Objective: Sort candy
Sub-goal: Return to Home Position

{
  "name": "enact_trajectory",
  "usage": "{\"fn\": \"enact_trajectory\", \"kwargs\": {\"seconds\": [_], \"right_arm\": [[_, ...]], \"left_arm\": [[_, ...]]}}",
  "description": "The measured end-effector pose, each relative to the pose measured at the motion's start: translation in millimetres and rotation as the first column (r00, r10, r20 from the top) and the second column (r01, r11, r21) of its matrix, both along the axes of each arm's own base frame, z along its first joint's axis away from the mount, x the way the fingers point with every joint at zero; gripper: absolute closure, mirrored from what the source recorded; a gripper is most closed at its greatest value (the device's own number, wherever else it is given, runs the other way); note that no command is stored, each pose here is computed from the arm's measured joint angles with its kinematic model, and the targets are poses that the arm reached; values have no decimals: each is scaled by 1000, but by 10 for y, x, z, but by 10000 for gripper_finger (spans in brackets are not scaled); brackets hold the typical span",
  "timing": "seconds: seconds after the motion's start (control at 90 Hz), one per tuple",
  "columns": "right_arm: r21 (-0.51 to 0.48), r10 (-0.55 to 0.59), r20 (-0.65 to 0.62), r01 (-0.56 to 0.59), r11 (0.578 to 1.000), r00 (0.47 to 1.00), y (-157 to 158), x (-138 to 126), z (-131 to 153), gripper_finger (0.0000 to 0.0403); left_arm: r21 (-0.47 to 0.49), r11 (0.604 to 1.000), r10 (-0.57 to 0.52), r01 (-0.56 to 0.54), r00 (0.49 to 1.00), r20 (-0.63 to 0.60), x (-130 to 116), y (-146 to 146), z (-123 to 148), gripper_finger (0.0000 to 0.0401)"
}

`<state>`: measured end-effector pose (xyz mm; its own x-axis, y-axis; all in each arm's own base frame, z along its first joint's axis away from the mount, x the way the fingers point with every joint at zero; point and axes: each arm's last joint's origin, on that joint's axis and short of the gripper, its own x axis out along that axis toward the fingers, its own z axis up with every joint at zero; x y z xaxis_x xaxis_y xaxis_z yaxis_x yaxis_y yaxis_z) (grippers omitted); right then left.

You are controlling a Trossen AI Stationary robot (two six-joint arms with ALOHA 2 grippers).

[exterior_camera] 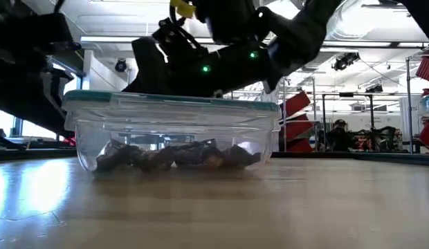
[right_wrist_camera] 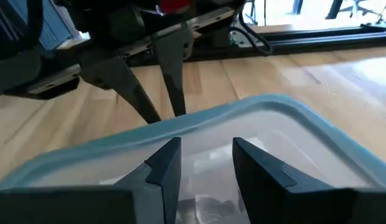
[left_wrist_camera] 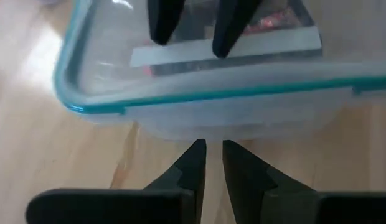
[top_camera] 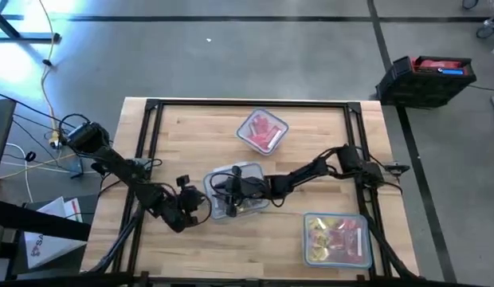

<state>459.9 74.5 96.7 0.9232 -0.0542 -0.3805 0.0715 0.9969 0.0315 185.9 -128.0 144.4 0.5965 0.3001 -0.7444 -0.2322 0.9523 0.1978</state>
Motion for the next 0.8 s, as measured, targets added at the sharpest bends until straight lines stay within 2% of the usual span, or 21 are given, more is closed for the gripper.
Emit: {"fn": "enact_trajectory", "kwargs": {"seconds": [0.078,0.178,0.311,0.456,0.633,0.8], "right_arm": [[-1,-4,-1,4,1000,1000,-2,-4,-8,289],[3,-7,-8,7,1000,1000,-4,-6,-14,289],[4,-4,-15,4,1000,1000,-5,-9,-19,289],[9,21,-19,-21,1000,1000,-7,-11,-23,289],[13,49,-21,-49,999,999,-4,-12,-25,289],[17,59,-29,-58,998,998,-3,-19,-31,289]], "left_arm": [[-2,1000,-9,8,998,-55,-42,34,8,363],[-68,998,-10,3,995,-95,-122,36,64,363],[-148,988,-47,42,998,-32,-249,-63,204,363],[-92,994,-40,51,992,121,-291,-130,290,363],[-77,997,20,-9,989,144,-201,21,29,363],[-53,998,-32,46,969,245,-65,89,-64,362]]}}
